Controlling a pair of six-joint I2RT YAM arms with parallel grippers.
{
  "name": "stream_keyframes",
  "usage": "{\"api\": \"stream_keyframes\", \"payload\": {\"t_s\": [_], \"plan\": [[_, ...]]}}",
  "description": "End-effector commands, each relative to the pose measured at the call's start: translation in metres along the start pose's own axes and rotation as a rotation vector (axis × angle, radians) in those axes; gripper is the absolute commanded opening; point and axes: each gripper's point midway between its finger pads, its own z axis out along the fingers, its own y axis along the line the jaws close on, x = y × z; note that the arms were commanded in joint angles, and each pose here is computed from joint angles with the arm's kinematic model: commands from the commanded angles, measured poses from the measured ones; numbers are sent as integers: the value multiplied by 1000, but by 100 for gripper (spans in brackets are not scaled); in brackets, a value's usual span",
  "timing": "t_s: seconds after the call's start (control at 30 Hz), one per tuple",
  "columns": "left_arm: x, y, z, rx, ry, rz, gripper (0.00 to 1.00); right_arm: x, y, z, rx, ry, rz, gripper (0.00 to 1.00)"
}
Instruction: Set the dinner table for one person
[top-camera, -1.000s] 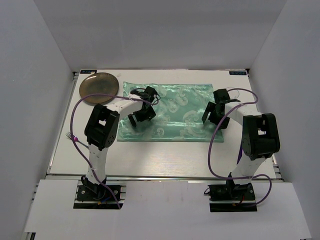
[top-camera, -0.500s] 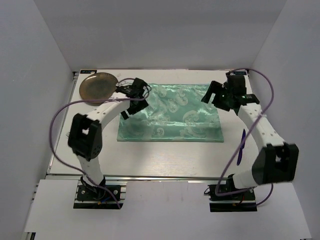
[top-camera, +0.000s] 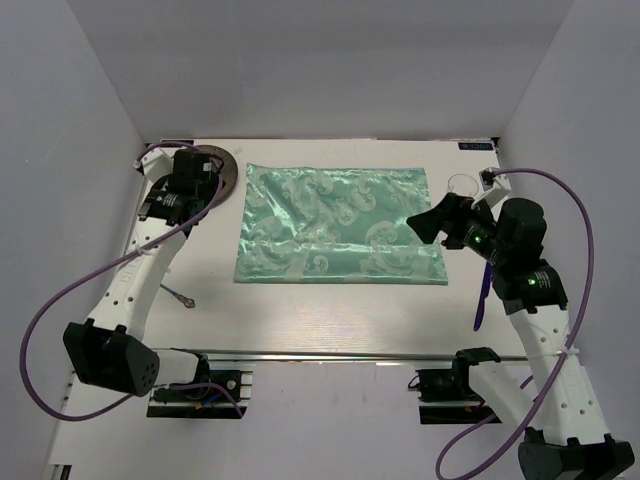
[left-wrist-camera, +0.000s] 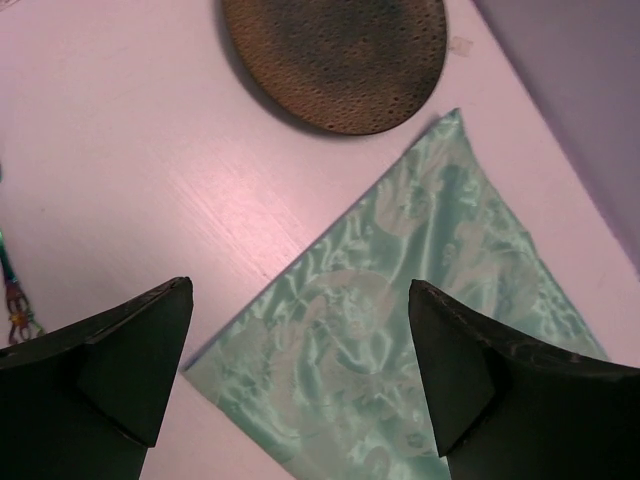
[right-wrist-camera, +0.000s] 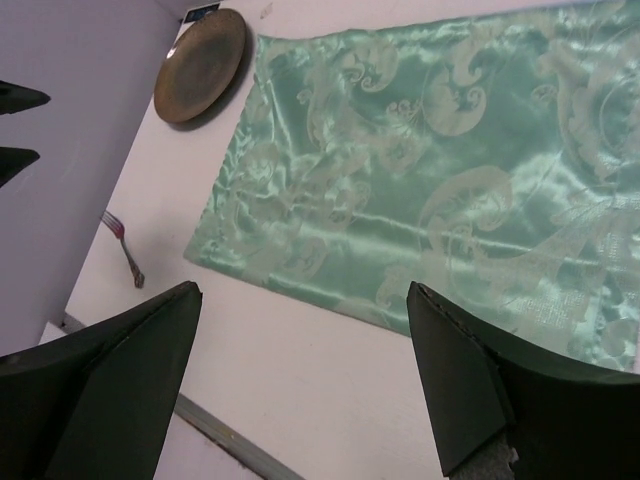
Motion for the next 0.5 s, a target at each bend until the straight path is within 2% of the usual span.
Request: {"api": "stream_keyframes", "payload": {"t_s": [0.0,0.1,0.17,0.23,0.27,0.33,0.37,0.4,0.43,0.47], "plan": [[8,23,6,-39,16,18,98,0,16,-7,-82,-3,-36,89],[8,33,14,-66,36,-33,98,-6,34,-17,-152,-8,-55,89],[6,40,16,-78,44,-116,98,-7,43,-22,-193,-7,-55,89],[-7,40,13,-32,8,-223,98,2,59,-28,-292,23,-59,89],[8,44,18,-7,43,-240,98,9,72,-32,-387,51,-59,89],[-6,41,17,79,-5,-371,98,9,92,-43,-524,27,-99,89],[13,54,27,62,15,-396,98,17,104,-52,-614,71,-74,89],[8,41,30,154,-2,-455,98,24,106,-56,-649,80,-69,89],[12,43,33,177,1,-506,98,27,111,-61,-681,86,-68,89],[30,58,45,160,24,-529,98,25,114,-63,-704,73,-78,89]]}}
